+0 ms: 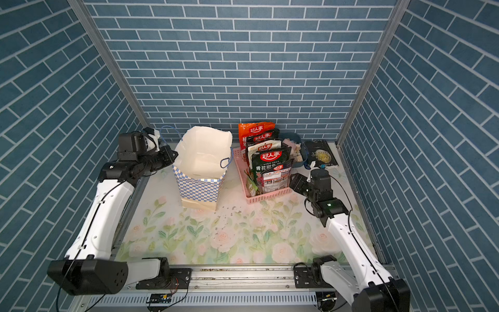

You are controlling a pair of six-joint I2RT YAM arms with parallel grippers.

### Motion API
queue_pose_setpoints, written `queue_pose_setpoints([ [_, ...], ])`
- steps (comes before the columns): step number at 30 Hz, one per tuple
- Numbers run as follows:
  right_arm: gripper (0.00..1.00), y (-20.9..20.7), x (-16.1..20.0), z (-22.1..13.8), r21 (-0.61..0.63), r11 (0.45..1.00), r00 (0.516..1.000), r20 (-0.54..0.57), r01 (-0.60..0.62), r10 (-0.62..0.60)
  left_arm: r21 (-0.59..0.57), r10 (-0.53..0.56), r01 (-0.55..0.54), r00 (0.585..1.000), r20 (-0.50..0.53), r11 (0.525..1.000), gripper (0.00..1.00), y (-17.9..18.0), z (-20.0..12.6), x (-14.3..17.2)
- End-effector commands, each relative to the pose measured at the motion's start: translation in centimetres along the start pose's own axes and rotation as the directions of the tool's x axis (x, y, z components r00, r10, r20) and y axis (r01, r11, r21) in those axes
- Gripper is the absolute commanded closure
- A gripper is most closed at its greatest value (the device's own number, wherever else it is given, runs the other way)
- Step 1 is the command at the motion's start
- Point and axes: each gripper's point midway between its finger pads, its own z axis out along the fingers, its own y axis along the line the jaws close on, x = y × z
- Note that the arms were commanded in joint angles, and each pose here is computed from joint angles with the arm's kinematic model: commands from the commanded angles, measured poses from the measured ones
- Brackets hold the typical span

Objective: Place the condiment packets inside the bag
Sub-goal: Move the paper bag to the center of the board, then pick up the paper bag from the center of the board.

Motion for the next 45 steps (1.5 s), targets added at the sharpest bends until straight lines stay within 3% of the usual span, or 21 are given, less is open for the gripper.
queue_pose_setpoints([
  [1, 0.26, 0.5, -1.0, -0.8, 0.023, 0.995, 0.996, -0.014, 0.094, -0.094, 0.031, -0.072, 0.073, 0.996, -0.045, 0.997, 1.0, -0.3, -1.9, 3.4],
  [8, 0.27, 2.9, -1.4, -1.6, -0.048, 0.989, 0.986, -0.09, 0.137, -0.141, 0.105, -0.286, 0.288, 0.957, -0.04, 0.952, 1.0, 0.1, -4.5, 8.7],
  [14, 0.25, 4.7, -0.2, -2.4, -0.104, 0.983, 0.97, -0.175, 0.152, -0.168, 0.055, -0.305, 0.306, 0.952, -0.035, 0.95, 1.0, 1.8, -4.9, 10.9],
  [15, 0.24, 5.1, 0.0, -2.6, -0.113, 0.982, 0.968, -0.186, 0.153, -0.172, 0.058, -0.295, 0.298, 0.954, -0.048, 0.953, 0.95, 1.8, -4.7, 11.1],
  [17, 0.22, 6.2, 0.1, -3.1, -0.141, 0.978, 0.961, -0.205, 0.157, -0.183, 0.057, -0.257, 0.261, 0.964, -0.07, 0.964, 0.64, 1.5, -4.7, 11.1],
  [20, 0.21, 8.1, 0.1, -3.6, -0.175, 0.97, 0.953, -0.22, 0.17, -0.207, -0.004, -0.173, 0.173, 0.983, -0.058, 0.985, 0.29, 1.7, -5.2, 9.8],
  [22, 0.2, 9.4, 0.1, -3.8, -0.198, 0.964, 0.948, -0.226, 0.18, -0.223, -0.035, -0.117, 0.116, 0.993, -0.011, 0.993, 0.14, 1.5, -6.1, 8.1],
  [24, 0.2, 10.9, 0.2, -3.8, -0.225, 0.956, 0.944, -0.228, 0.189, -0.24, -0.059, -0.065, 0.067, 0.997, 0.028, 0.996, 0.05, 1.2, -6.9, 6.6],
  [28, 0.2, 14.0, 0.7, -3.4, -0.282, 0.936, 0.929, -0.24, 0.212, -0.283, -0.061, -0.013, 0.015, 0.999, 0.031, 0.998, 0.04, 0.7, -6.4, 5.1],
  [38, 0.19, 23.6, 5.4, -2.7, -0.455, 0.841, 0.849, -0.283, 0.291, -0.447, 0.075, 0.059, -0.051, 0.993, -0.102, 0.996, 0.1, -2.0, -3.1, 6.3],
  [45, 0.19, 25.6, 7.2, -1.4, -0.489, 0.817, 0.819, -0.302, 0.306, -0.487, 0.061, 0.129, -0.123, 0.986, -0.104, 0.99, 0.04, -1.5, -3.0, 7.1],
])
